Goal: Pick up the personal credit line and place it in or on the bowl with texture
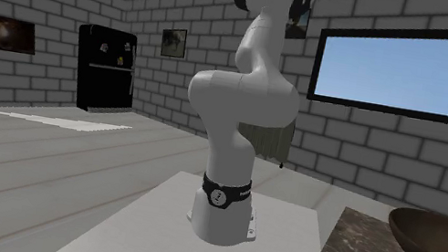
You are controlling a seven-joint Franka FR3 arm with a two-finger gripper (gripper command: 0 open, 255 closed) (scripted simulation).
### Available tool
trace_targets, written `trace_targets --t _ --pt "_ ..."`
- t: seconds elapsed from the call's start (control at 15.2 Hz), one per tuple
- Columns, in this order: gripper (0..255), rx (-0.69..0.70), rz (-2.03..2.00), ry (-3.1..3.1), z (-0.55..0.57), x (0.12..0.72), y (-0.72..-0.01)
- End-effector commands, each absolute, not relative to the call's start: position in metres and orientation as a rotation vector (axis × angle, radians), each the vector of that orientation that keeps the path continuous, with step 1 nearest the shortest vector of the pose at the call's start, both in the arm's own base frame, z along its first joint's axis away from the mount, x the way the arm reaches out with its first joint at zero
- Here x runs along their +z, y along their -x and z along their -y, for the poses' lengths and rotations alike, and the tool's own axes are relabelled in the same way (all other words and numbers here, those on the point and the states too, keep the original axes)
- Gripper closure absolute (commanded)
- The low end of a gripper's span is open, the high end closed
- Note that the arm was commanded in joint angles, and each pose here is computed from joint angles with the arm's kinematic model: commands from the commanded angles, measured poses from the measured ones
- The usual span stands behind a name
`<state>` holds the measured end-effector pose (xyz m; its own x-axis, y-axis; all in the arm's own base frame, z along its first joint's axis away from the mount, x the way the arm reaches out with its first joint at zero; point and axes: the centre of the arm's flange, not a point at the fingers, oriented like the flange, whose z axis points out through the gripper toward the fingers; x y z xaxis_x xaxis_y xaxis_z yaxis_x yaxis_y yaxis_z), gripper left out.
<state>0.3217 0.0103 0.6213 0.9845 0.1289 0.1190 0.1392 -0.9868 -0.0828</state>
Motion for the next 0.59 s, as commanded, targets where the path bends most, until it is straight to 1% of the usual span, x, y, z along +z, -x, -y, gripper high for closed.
trace_targets --t 0.0,0.53 --pt "0 -0.173 0.206 3.039 -0.010 0.621 -0.322" --pt "0 -0.189 -0.021 3.090 -0.090 0.546 -0.302"
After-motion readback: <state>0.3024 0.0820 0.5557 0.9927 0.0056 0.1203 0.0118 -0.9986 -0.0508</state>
